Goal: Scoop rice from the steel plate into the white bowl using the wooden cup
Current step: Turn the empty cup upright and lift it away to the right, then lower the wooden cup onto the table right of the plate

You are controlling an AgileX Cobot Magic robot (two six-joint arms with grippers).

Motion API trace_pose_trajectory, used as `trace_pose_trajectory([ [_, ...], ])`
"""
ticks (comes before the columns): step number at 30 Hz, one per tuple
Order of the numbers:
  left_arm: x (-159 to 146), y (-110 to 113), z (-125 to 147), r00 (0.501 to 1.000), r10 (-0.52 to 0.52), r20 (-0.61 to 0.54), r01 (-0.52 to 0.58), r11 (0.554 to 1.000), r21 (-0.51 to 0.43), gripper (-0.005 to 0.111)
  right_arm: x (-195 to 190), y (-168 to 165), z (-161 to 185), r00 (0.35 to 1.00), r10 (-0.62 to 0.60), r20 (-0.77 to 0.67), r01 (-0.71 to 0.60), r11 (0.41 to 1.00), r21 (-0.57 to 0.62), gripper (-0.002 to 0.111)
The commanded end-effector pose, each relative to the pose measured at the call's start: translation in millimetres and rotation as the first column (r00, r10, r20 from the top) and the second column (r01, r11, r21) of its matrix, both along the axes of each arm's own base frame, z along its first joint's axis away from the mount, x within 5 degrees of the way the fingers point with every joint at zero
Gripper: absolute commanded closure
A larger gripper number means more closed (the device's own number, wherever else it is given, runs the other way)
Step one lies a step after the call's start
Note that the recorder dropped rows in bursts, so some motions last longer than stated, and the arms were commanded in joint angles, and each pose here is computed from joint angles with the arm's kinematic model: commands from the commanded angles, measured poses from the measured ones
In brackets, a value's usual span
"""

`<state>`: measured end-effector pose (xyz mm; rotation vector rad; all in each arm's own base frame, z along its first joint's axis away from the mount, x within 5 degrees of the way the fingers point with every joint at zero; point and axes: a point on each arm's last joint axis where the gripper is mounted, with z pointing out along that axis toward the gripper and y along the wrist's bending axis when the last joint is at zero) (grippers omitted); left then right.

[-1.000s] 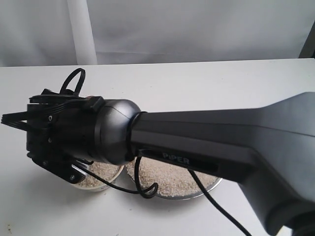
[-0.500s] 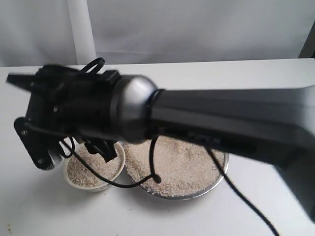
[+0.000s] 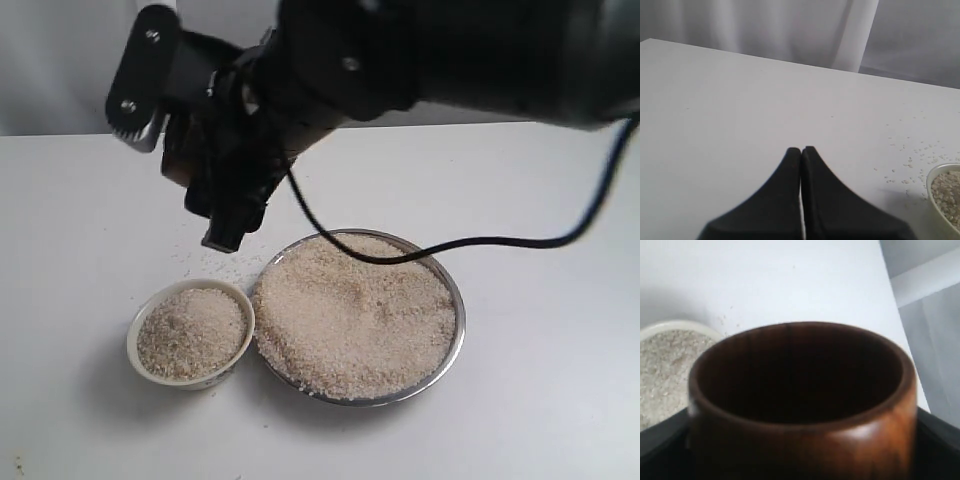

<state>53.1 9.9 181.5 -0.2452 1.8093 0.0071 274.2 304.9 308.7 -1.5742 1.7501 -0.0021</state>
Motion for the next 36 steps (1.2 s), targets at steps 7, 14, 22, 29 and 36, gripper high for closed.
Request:
trace_pose_trajectory([
  [7,0,0,2,1.0,-0.001,0.012,0.001,1.0,-0.006,0.107,-16,-124,15,0.957,-0.277,0.085,0.227,0.901,0.371,0.108],
  [14,0,0,2,1.0,-0.001,0.012,0.001,1.0,-0.006,0.107,-26,-203,3,0.845,-0.531,0.063,0.426,0.74,0.52,0.108],
  [22,0,0,2,1.0,-0.001,0.012,0.001,1.0,-0.006,0.107,-31,-253,-38,0.733,-0.68,0.013,0.52,0.573,0.633,0.108],
  [29,0,0,2,1.0,-0.001,0.012,0.001,1.0,-0.006,0.107,-20,-274,-79,0.681,-0.732,-0.022,0.555,0.496,0.667,0.108],
  [36,0,0,2,1.0,-0.001,0.012,0.001,1.0,-0.006,0.107,16,-276,-146,0.618,-0.779,-0.102,0.585,0.369,0.722,0.108],
])
